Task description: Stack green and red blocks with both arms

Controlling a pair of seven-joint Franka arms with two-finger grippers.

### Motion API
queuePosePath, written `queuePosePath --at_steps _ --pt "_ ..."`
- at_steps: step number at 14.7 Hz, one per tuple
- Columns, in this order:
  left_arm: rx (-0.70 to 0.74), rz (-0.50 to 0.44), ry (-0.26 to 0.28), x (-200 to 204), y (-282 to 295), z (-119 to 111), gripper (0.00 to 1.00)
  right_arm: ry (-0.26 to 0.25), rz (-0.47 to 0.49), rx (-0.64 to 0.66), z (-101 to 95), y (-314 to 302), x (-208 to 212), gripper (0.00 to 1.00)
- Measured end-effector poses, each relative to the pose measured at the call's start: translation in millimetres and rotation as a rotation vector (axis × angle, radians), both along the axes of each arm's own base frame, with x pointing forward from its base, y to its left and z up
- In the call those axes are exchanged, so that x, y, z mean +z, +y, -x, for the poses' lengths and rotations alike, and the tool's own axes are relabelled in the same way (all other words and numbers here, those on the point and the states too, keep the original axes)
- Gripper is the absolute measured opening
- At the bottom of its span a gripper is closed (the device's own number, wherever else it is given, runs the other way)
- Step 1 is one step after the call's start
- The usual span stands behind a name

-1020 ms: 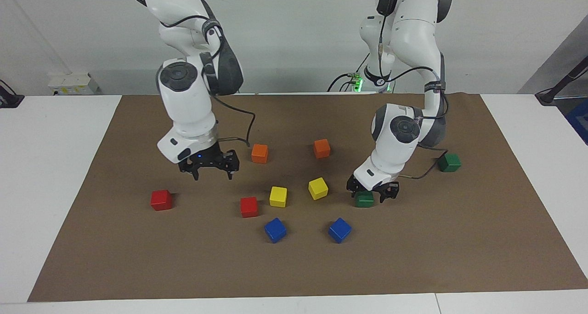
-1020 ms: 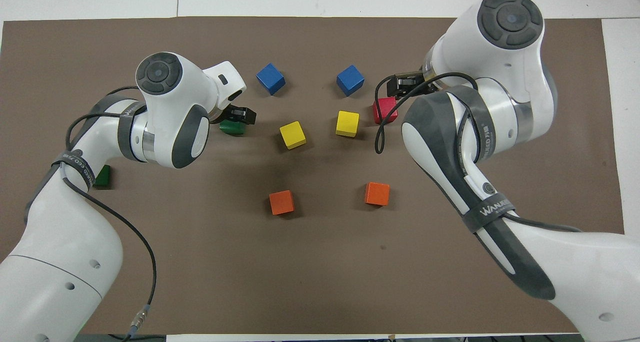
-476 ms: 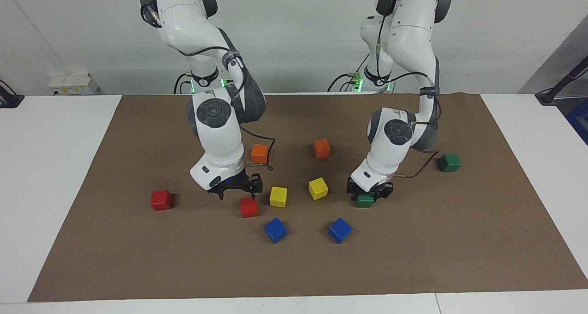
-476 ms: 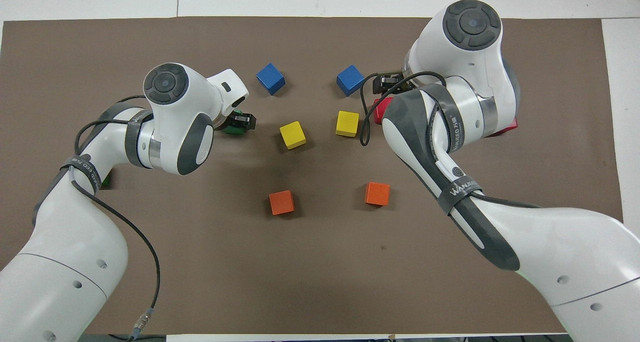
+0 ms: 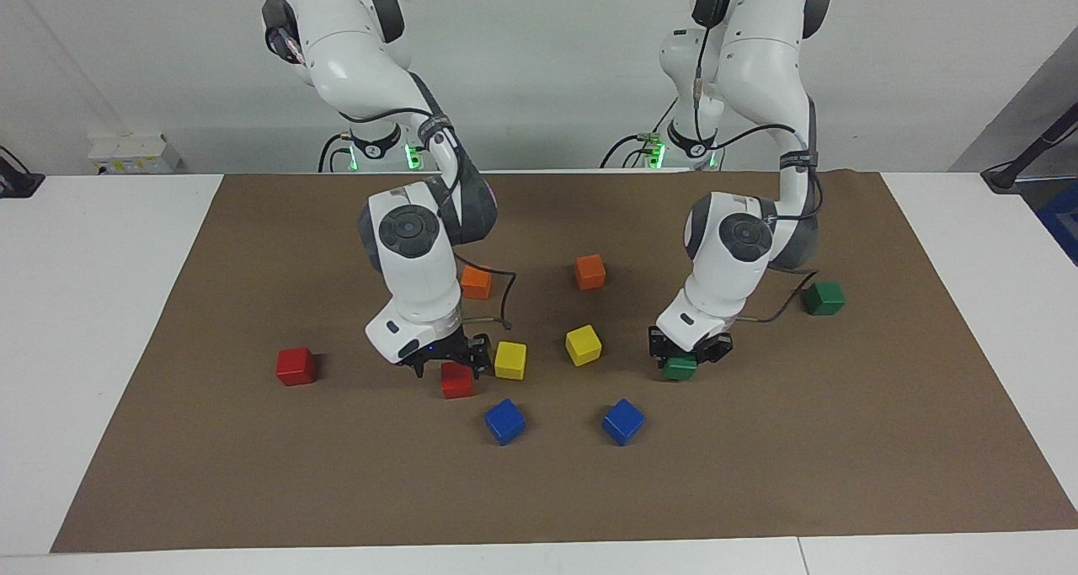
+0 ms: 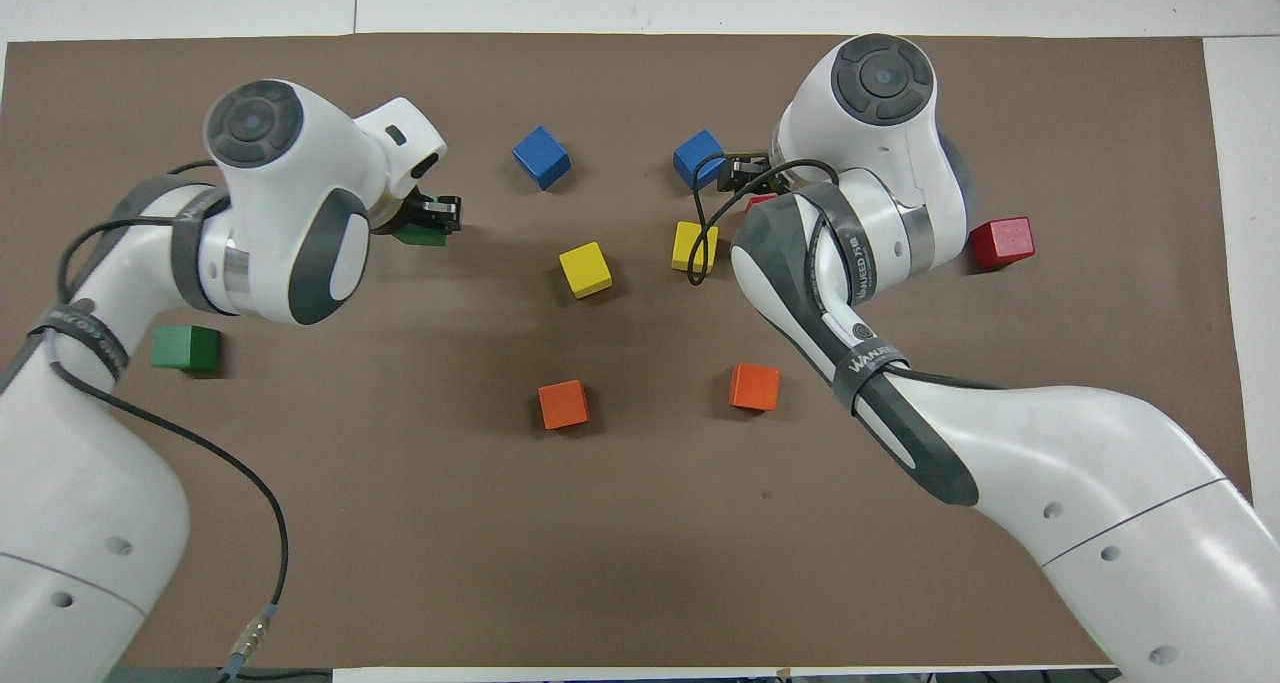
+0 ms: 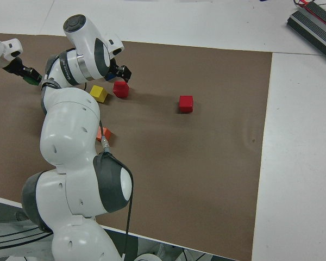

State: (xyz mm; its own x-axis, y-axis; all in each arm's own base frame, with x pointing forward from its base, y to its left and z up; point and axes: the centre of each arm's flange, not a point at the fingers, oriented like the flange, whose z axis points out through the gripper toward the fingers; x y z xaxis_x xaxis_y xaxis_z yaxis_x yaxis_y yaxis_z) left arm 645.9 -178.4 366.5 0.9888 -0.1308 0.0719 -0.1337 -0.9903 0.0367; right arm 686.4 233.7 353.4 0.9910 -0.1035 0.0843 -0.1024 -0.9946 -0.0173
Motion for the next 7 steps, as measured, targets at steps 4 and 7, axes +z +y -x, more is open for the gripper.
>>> queuePosePath --at_steps 4,7 --pt "-0.013 -0.022 0.04 70.8 116.6 9.0 0.55 -0.034 -0.014 -0.005 -4.5 1.0 -1.4 1.0" --pt "-0.058 -0.027 0.065 70.8 198.4 26.0 0.55 -0.042 -0.018 -0.005 -5.7 1.5 -3.4 1.0"
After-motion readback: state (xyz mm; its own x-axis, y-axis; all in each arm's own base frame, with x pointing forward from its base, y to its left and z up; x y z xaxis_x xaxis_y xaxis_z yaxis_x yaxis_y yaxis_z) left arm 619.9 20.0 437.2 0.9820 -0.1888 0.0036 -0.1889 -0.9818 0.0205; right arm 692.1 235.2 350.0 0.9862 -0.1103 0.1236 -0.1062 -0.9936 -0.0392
